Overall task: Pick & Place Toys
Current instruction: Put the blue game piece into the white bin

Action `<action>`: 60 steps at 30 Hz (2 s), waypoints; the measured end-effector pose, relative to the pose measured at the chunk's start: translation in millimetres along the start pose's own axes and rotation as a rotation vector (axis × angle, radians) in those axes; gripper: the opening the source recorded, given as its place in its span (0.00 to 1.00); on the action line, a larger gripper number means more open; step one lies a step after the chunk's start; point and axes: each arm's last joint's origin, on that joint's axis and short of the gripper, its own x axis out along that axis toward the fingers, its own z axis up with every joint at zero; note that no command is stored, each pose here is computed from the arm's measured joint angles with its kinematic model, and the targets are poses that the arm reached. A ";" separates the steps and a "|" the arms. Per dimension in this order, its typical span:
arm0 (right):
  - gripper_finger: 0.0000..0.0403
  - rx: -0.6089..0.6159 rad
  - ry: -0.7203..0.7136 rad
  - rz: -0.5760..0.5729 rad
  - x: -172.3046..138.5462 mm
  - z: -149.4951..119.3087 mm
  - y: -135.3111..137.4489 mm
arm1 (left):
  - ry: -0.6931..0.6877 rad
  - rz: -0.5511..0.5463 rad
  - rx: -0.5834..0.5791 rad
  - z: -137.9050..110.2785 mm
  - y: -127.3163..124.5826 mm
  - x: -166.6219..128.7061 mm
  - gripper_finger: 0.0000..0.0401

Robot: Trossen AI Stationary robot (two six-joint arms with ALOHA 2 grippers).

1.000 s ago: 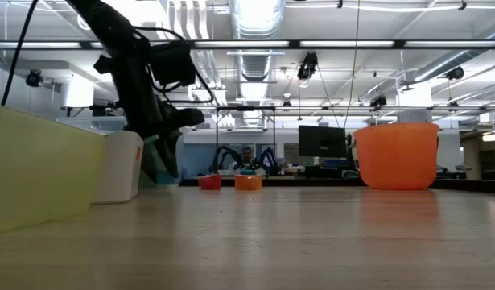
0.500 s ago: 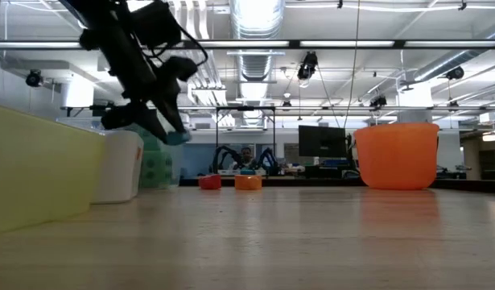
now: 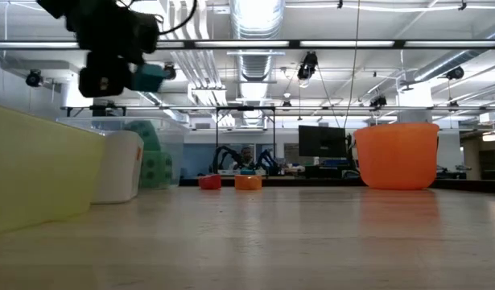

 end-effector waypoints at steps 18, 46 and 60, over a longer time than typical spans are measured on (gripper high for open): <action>0.70 -0.003 -0.005 0.005 -2.1 0.7 1.7 | 0.160 0.473 -0.166 -60.0 -12.4 -23.7 0.29; 0.70 0.019 -0.015 0.006 -2.2 1.5 1.9 | -0.016 0.671 -0.515 -52.1 -4.7 15.6 0.29; 0.70 0.022 -0.016 0.007 -2.0 1.5 2.0 | 0.018 0.692 -0.452 -45.1 -0.9 39.2 0.29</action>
